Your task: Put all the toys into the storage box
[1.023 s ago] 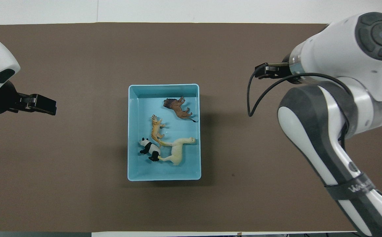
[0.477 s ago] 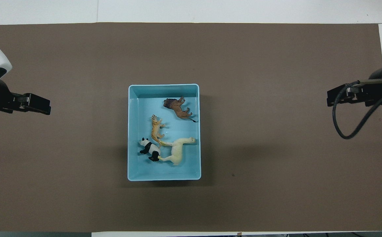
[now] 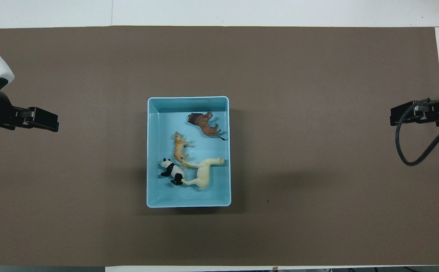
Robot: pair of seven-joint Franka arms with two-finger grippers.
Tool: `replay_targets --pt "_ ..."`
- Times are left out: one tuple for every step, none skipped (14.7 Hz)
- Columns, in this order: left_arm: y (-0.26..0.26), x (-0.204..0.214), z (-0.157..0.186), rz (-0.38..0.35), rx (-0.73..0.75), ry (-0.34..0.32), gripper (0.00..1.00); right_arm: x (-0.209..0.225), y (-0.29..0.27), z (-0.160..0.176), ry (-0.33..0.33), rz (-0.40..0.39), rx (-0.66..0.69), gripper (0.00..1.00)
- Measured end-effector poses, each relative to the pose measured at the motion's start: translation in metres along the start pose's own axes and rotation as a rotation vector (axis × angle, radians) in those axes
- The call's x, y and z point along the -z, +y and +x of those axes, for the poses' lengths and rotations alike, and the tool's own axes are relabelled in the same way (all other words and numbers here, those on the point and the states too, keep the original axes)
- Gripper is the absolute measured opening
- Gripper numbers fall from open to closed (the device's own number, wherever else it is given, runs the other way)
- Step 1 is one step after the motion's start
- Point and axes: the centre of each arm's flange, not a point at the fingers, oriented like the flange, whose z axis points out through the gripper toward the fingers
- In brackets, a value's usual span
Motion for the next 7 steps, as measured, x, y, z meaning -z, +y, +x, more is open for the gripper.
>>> replay_targets --pt "0.0000 0.0000 0.0000 0.000 0.000 0.000 1.00 0.0001 0.0016 0.0008 0.006 -0.003 -0.002 1.00" --pt "0.0000 0.0000 0.0000 0.000 0.000 0.000 1.00 0.0002 0.0030 0.0010 0.007 -0.005 -0.004 1.00" --pt "0.0000 0.0000 0.0000 0.000 0.000 0.000 1.00 0.0001 0.0049 0.0012 0.007 -0.006 -0.008 1.00" --pt "0.0000 0.0000 0.0000 0.000 0.000 0.000 1.00 0.0000 0.0069 0.0013 0.007 -0.006 -0.012 1.00" --pt "0.0000 0.0000 0.0000 0.000 0.000 0.000 1.00 0.0000 0.0081 0.0014 0.007 -0.006 -0.014 1.00" --pt "0.0000 0.0000 0.0000 0.000 0.000 0.000 1.00 0.0000 0.0083 0.0014 0.007 -0.006 -0.014 1.00" --pt "0.0000 0.0000 0.0000 0.000 0.000 0.000 1.00 0.0000 0.0082 0.0014 0.007 -0.005 -0.014 1.00"
